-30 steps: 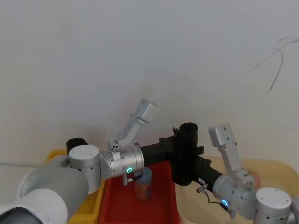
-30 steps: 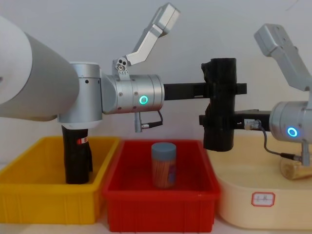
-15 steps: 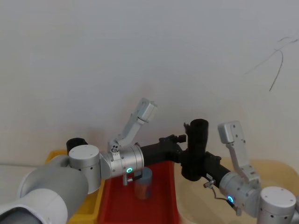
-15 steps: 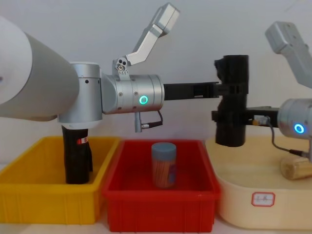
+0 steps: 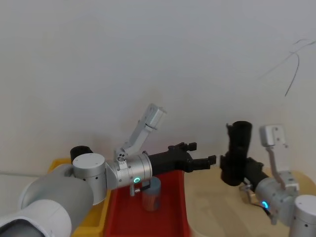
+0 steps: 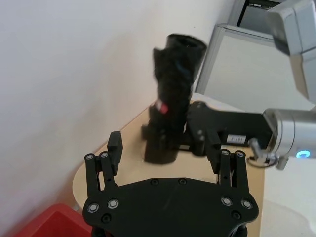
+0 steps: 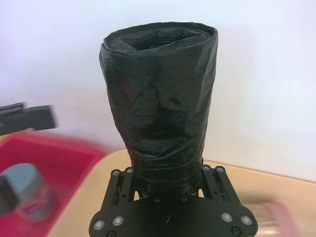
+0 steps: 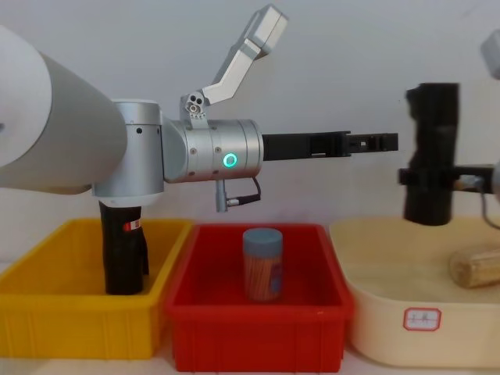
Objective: Pick up the garbage bag with the one hand and transfer it to the other hand.
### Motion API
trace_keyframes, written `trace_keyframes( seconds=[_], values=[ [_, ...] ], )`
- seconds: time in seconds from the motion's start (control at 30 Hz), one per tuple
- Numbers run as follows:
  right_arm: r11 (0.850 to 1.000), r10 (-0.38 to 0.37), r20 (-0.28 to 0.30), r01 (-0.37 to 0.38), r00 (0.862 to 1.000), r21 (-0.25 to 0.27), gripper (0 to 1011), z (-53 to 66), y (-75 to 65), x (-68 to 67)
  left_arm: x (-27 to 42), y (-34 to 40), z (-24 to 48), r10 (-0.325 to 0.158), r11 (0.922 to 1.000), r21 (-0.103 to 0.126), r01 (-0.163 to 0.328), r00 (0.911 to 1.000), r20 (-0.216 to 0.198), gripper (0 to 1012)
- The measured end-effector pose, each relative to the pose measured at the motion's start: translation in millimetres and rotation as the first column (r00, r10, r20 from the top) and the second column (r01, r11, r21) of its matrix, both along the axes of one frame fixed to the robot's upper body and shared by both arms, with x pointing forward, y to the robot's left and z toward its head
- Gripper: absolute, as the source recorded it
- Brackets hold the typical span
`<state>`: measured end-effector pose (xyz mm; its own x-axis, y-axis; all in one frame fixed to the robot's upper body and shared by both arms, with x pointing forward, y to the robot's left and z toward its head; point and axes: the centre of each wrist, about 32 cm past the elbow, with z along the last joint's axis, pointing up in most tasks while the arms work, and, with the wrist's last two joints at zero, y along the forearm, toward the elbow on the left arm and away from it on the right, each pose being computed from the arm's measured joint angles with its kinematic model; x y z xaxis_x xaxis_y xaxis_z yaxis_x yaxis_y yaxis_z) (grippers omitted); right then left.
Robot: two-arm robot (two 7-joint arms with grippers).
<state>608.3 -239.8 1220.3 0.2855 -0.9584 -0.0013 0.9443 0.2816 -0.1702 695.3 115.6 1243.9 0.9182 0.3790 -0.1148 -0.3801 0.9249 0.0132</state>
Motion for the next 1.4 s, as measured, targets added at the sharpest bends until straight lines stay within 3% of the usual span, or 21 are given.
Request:
trace_keyframes(
  seconds=[0.2,0.33,0.6,0.67,1.07,1.2,1.4],
  values=[
    [0.998,-0.067,0.021,0.067,0.998,0.006,563,6.6,-12.3,-16.0,0.0,0.0,0.0,0.0,1.0,0.0,0.0,1.0,0.0,1000],
    [0.994,-0.11,0.041,0.11,0.993,0.01,563,12.0,-21.2,-36.6,0.0,0.0,0.0,0.0,1.0,0.0,0.0,1.0,0.0,1000],
    [0.99,-0.141,0.067,0.14,0.988,0.01,563,21.6,-31.3,-67.4,0.0,0.0,0.0,0.0,1.0,0.0,0.0,1.0,0.0,1000],
    [0.989,-0.146,0.073,0.146,0.987,0.009,602,23.9,-33.2,-74.3,0.0,0.0,0.0,0.0,1.0,0.0,0.0,1.0,0.0,1000],
    [0.987,-0.16,0.091,0.16,0.983,0.004,939,32.0,-38.4,-95.1,0.0,0.0,0.0,0.0,1.0,0.0,0.0,1.0,0.0,1000],
    [0.987,-0.162,0.095,0.162,0.982,0.003,1001,33.8,-39.1,-98.6,0.0,0.0,0.0,0.0,1.0,0.0,0.0,1.0,0.0,1000],
    [0.986,-0.164,0.098,0.164,0.982,0.002,1001,35.1,-39.9,-102.4,0.0,0.0,0.0,0.0,1.0,0.0,0.0,1.0,0.0,1000]
  ],
)
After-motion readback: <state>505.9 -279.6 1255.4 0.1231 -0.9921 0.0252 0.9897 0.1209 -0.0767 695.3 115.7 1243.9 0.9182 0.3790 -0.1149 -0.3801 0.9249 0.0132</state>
